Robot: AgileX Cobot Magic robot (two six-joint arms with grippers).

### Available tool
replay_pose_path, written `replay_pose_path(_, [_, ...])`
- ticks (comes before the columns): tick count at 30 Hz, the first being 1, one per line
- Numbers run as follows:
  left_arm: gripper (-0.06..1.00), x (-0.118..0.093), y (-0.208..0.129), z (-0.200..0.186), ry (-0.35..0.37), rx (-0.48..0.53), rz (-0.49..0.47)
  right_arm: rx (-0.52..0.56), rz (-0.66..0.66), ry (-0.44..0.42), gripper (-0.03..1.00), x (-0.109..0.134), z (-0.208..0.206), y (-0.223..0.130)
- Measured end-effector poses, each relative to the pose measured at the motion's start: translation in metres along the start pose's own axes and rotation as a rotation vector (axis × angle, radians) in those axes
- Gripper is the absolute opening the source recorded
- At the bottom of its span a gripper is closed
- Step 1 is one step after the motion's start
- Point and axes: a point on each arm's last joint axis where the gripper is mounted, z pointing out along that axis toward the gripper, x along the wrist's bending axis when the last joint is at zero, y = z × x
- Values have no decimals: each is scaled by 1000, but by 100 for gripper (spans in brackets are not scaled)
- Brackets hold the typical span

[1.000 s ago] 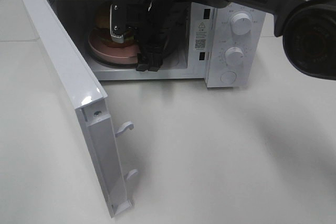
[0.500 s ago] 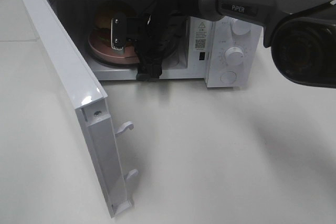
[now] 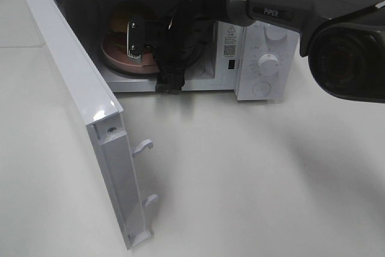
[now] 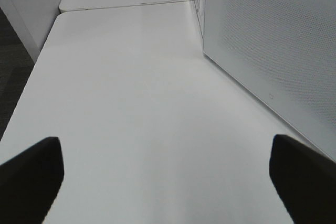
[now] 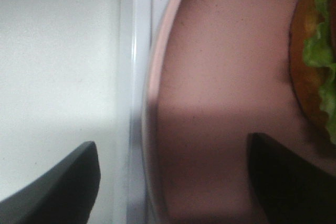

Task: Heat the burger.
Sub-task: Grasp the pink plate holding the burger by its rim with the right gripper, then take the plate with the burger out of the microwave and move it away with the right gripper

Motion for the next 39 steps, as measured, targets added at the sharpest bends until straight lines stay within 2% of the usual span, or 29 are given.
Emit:
replay_pose_path(10, [99, 0, 0, 0, 0, 0, 0, -14, 14, 6, 76, 0, 0, 1])
replay_pose_path(15, [99, 0, 0, 0, 0, 0, 0, -12, 14, 16, 68, 1, -1, 1])
replay_pose_path(16, [99, 0, 0, 0, 0, 0, 0, -12, 15, 19, 61, 1, -1, 1])
replay_pose_path(17, [99, 0, 0, 0, 0, 0, 0, -12, 15, 19, 61, 1, -1, 1])
replay_pose_path(19, [99, 0, 0, 0, 0, 0, 0, -11, 18, 39, 44, 2, -4, 2])
replay_pose_path(20, [99, 0, 0, 0, 0, 0, 0, -11, 18, 39, 44, 2, -4, 2])
replay_pose_path(21, [99, 0, 0, 0, 0, 0, 0, -10, 21, 46, 30, 2, -6, 3])
replay_pose_path(22, [99, 0, 0, 0, 0, 0, 0, -13, 30, 53, 24, 2, -8, 4])
replay_pose_path(23, [99, 0, 0, 0, 0, 0, 0, -13, 30, 53, 24, 2, -8, 4])
replay_pose_path(24, [99, 0, 0, 0, 0, 0, 0, -11, 28, 59, 13, 2, -9, 4])
replay_pose_path(25, [99, 0, 0, 0, 0, 0, 0, -11, 25, 62, 10, 3, -10, 6])
replay_pose_path(29, [99, 0, 0, 0, 0, 0, 0, -9, 30, 65, 7, 3, -12, 6])
replay_pose_path(39, [99, 0, 0, 0, 0, 0, 0, 6, 68, 80, 7, 3, -14, 5])
